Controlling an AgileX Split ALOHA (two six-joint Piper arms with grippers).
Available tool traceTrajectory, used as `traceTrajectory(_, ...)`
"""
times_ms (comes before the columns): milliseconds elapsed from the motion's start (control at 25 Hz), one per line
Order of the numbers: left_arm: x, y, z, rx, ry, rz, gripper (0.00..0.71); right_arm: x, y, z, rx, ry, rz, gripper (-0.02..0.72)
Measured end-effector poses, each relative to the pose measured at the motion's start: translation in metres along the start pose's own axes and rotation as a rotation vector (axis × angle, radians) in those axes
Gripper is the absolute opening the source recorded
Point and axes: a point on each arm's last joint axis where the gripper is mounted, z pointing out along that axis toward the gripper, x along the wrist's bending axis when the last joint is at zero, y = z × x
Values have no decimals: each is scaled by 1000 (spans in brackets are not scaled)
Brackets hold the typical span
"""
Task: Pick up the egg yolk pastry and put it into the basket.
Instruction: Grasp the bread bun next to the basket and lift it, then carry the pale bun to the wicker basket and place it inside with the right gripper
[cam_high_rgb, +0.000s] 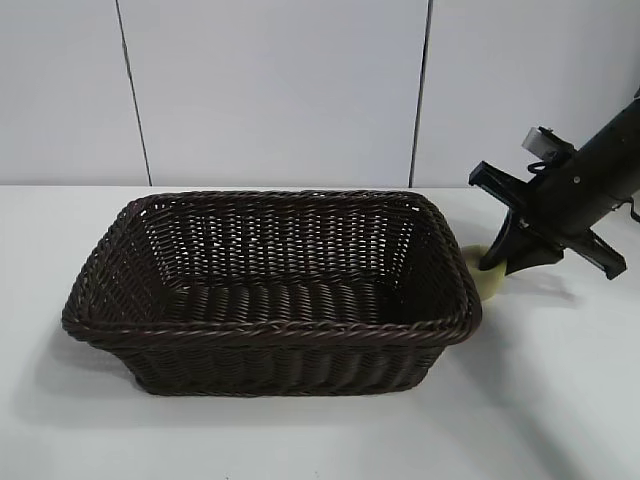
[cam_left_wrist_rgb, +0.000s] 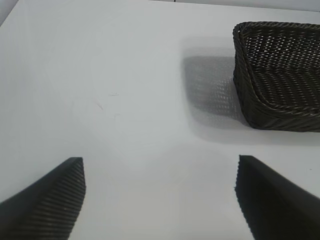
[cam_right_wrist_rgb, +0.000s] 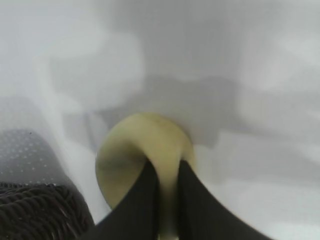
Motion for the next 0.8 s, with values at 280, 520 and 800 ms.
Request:
traceTrajectory(280, 0, 0, 0, 0, 0, 0, 598, 34, 4, -59, -45, 54, -135, 29)
traceTrajectory(520, 0, 0, 0, 0, 0, 0, 598, 73, -1, -129, -87, 125, -257, 24)
traceTrajectory(800, 0, 0, 0, 0, 0, 0, 598, 91, -12, -140, -75, 143, -312, 24)
